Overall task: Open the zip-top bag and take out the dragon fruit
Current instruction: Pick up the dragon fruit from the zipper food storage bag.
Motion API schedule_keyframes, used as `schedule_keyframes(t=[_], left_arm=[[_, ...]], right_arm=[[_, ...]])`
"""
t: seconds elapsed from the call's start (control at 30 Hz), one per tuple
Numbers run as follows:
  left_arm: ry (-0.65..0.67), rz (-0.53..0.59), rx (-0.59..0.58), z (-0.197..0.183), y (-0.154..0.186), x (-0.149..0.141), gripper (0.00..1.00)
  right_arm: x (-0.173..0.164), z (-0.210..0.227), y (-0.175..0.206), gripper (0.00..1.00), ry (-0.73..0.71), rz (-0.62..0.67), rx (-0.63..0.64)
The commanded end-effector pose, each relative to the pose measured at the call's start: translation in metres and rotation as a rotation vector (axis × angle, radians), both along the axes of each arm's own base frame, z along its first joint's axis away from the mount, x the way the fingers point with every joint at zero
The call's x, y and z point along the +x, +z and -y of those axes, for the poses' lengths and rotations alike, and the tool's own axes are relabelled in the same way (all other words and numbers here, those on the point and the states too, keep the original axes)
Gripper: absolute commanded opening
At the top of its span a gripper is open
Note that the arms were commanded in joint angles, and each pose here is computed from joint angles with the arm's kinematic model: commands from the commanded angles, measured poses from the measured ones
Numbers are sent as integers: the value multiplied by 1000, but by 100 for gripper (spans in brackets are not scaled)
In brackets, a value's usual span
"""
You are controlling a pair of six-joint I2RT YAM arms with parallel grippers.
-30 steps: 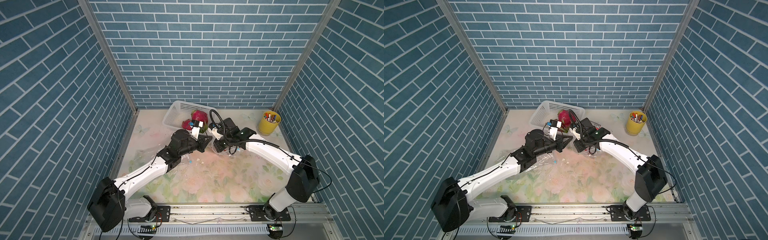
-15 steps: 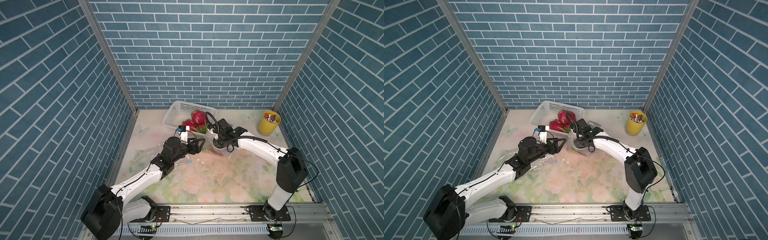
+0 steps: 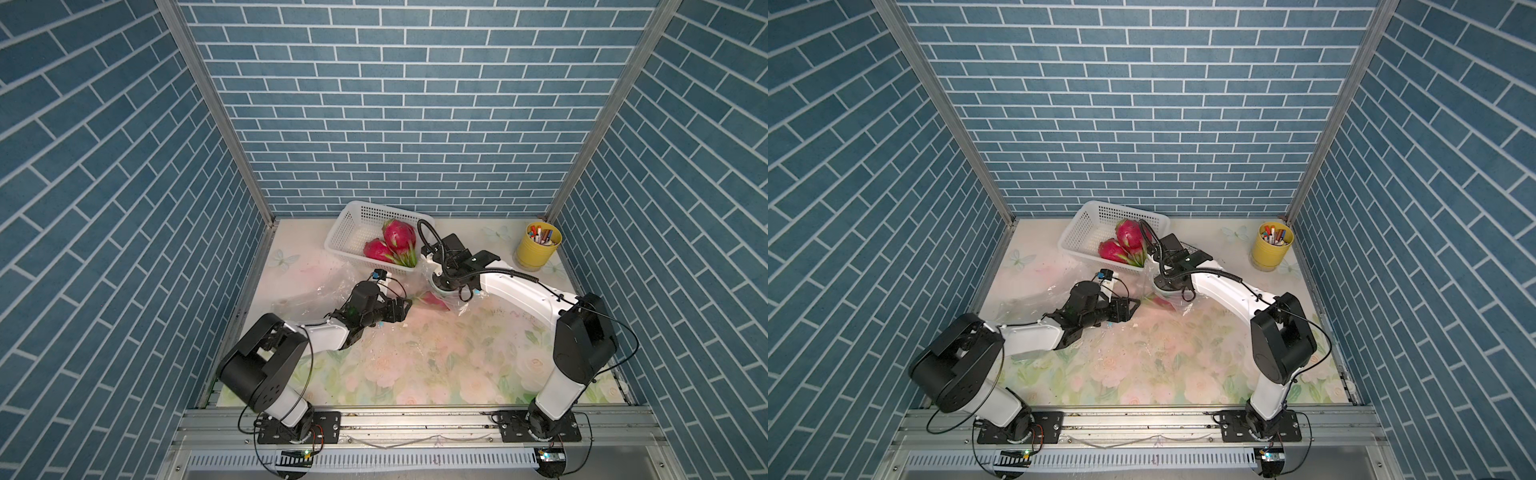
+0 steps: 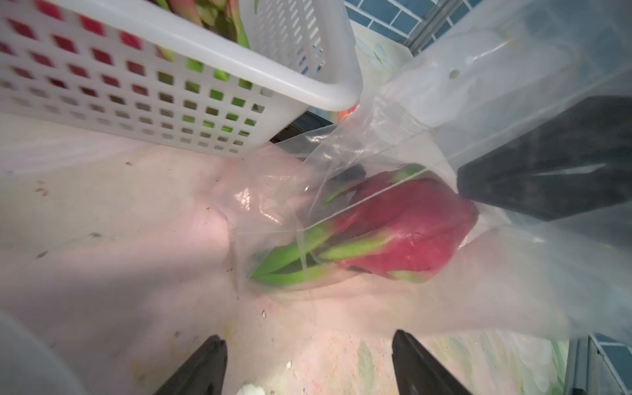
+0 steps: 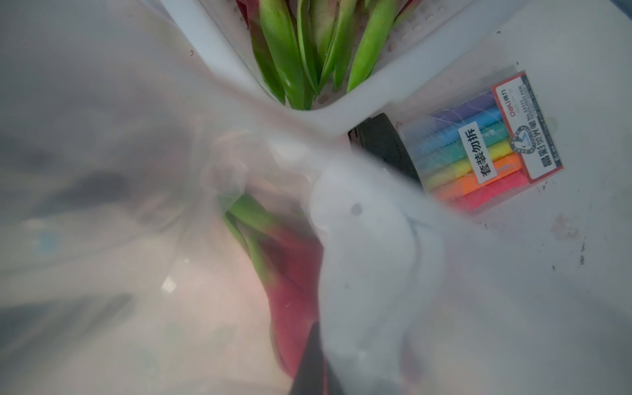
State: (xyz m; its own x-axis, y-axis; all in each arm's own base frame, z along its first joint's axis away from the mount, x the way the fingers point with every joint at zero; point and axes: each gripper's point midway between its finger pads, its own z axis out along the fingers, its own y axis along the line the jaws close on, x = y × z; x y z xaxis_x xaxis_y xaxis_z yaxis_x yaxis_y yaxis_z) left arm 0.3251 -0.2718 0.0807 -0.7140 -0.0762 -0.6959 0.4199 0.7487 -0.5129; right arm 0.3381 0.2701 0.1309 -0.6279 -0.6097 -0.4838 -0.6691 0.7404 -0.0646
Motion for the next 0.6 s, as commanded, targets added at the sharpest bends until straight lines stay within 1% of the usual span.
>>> schedule_keyframes(t=[0.0, 0.13, 0.17, 0.2, 0.23, 0.3, 0.37, 0.4, 0.43, 0.47, 0.57], left_arm=[[-74, 54, -13, 21, 6, 7, 82], [-68, 61, -15, 30, 4, 22, 81], [-60, 68, -16, 32, 4, 27, 79], [-53, 68, -13, 33, 2, 30, 72], [-52, 64, -10, 34, 1, 33, 63], [-55, 54, -9, 38, -2, 37, 34], [-64, 45, -21, 40, -1, 36, 14], [-69, 42, -23, 40, -1, 35, 6], [-73, 38, -23, 40, 0, 34, 2], [-72, 35, -21, 39, 1, 32, 0], [-73, 44, -24, 34, 11, 27, 0]], right_arm=[[-10, -1, 10, 10, 36, -17, 36], [-14, -4, 8, 13, 57, -41, 45], [-14, -2, 6, 14, 56, -44, 32], [-14, -1, 5, 16, 53, -43, 19], [-14, 1, 4, 18, 51, -42, 10], [-14, 3, 3, 22, 53, -45, -1], [-18, 2, 1, 23, 67, -62, 1], [-21, 0, 0, 24, 79, -77, 4], [-23, -1, 0, 24, 88, -89, 10], [-27, -4, 1, 23, 106, -107, 27], [-45, -17, 6, 22, 163, -189, 107]])
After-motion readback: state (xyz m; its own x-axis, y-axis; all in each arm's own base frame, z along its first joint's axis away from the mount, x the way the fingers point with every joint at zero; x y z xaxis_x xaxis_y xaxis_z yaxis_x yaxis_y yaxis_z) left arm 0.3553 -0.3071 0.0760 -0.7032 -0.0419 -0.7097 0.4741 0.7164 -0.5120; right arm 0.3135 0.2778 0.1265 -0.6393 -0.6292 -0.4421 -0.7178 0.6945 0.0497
